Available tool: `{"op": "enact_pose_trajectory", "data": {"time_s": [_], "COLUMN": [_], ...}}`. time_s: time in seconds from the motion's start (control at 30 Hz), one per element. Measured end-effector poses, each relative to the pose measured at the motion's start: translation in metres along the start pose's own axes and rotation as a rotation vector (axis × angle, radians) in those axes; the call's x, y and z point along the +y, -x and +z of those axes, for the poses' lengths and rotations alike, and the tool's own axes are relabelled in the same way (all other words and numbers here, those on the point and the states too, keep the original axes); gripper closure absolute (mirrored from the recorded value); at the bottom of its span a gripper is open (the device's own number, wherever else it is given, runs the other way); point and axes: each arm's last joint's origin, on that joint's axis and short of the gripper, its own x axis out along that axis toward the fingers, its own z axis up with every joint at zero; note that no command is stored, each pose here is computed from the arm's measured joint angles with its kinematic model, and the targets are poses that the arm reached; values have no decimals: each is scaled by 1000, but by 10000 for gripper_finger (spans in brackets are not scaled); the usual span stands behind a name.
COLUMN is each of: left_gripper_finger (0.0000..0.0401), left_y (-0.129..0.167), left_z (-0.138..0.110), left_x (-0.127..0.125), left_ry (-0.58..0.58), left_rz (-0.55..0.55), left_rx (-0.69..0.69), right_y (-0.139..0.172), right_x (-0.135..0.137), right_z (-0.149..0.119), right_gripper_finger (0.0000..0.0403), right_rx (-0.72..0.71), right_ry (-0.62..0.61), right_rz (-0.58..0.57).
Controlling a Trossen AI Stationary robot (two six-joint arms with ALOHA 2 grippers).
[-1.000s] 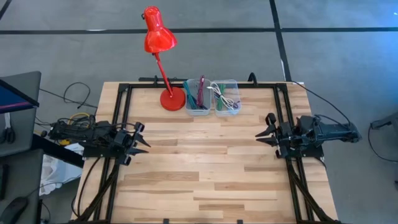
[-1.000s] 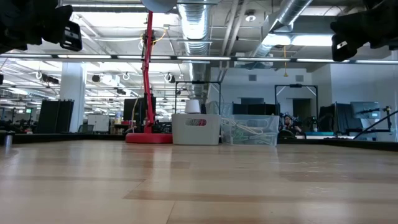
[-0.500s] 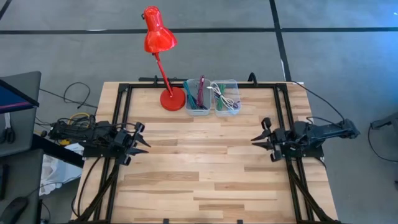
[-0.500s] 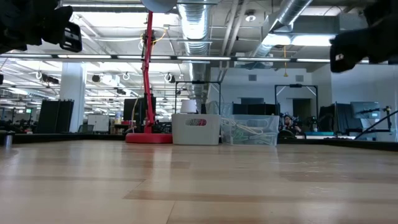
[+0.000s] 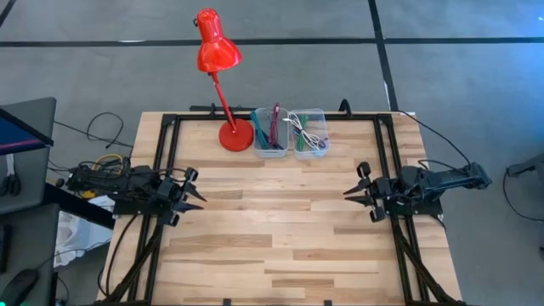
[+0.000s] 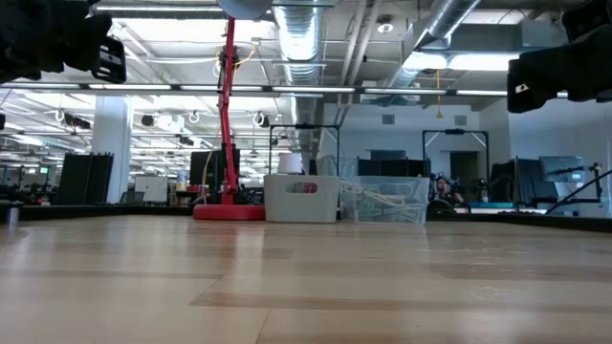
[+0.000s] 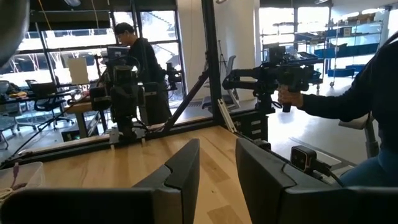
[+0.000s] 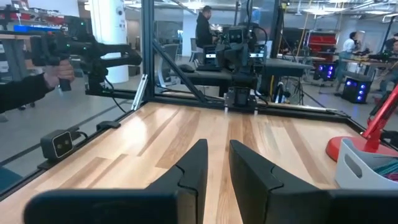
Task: Pick & Place USB Port
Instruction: Return to Home Position
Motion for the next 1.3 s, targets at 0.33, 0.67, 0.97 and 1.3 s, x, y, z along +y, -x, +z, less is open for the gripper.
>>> {"op": "enact_pose_trajectory", "data": {"time_s": [0.33, 0.67, 0.97, 1.3], "left_gripper_finger": [297, 297, 297, 297], "left_y": [0, 0, 0, 0], "left_z": [-1, -1, 0, 0], "left_x": [3, 4, 4, 4], "left_ry": [6, 8, 8, 8], "left_rz": [109, 130, 131, 131], "left_rx": [20, 19, 16, 13], "right_y": [0, 0, 0, 0], "right_x": [0, 0, 0, 0], "right_z": [-1, -1, -1, -1], "right_gripper_finger": [343, 343, 343, 343], "right_rx": [5, 8, 6, 7], "right_ry": [-15, -58, -158, -158], "right_rz": [-6, 7, 8, 9]}}
